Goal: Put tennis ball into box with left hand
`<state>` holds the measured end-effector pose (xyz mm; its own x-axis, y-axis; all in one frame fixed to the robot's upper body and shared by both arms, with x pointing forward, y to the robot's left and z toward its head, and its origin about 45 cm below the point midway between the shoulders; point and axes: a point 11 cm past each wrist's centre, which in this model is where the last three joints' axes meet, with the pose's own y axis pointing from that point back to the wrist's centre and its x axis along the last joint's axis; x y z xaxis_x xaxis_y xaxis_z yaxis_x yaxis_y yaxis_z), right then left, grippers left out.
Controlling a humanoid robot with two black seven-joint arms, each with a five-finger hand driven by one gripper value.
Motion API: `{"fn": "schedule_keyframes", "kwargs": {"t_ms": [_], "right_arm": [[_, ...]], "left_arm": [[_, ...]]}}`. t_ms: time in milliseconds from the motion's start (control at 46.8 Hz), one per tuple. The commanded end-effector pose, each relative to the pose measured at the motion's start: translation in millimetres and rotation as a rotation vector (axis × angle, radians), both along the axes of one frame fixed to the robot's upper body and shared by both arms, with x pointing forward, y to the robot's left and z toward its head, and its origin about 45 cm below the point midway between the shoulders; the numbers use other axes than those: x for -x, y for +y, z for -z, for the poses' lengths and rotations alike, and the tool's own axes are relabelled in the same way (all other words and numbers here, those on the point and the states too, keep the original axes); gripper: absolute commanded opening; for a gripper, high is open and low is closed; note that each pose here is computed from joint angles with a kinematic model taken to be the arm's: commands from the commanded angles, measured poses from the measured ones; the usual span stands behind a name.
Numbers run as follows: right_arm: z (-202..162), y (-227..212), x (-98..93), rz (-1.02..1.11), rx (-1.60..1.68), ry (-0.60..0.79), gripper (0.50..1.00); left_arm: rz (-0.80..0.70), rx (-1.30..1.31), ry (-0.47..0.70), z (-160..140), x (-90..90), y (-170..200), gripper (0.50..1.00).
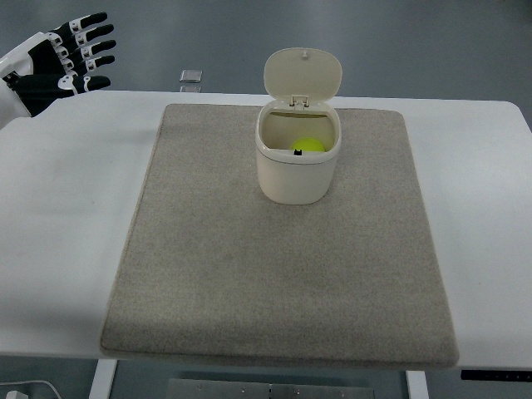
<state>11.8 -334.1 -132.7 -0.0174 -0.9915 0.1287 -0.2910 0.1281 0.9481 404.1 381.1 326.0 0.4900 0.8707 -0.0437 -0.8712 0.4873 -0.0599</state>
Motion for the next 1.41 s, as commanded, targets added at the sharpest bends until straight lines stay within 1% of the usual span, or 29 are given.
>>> {"fn": "schedule_keyframes", "kwargs": {"t_ms": [0,85,235,321,406,598,748,1175,1389], "right_arm": [[0.0,0.0,0.0,0.0,0.0,0.0,0.938],[0.0,0.0,0.0,0.0,0.0,0.0,0.938],[0.0,0.0,0.0,0.0,0.0,0.0,0.938],[0.0,0.0,0.0,0.0,0.0,0.0,0.938],[0.0,0.0,0.0,0.0,0.0,0.0,0.938],[0.0,0.0,0.0,0.0,0.0,0.0,0.94],[0.1,0.5,0.0,0.0,-0.002,0.0,0.94],[0.9,10.2,-0.1,0.006,-0.037,-0.001,0.938],[1.1,16.1,-0.5,0.002,-0.047,-0.007,0.938]], "left_arm": [[0.052,0.089,0.064,11.8,-3.1,-1.8,0.994],[0.066,0.124,0.138,22.9,-6.9,-1.7,0.994],[0.002,0.221,0.265,38.4,-11.9,11.9,0.994],[-0.01,0.275,0.341,45.0,-13.5,12.7,0.994],[-0.016,0.314,0.38,47.7,-13.2,14.0,0.994],[0.002,0.317,0.395,50.3,-11.2,11.9,0.994],[0.019,0.332,0.406,56.0,-12.3,2.4,0.994],[0.046,0.391,0.391,53.5,-18.4,-13.8,0.994],[0.049,0.4,0.382,52.0,-19.4,-15.7,0.994]]}}
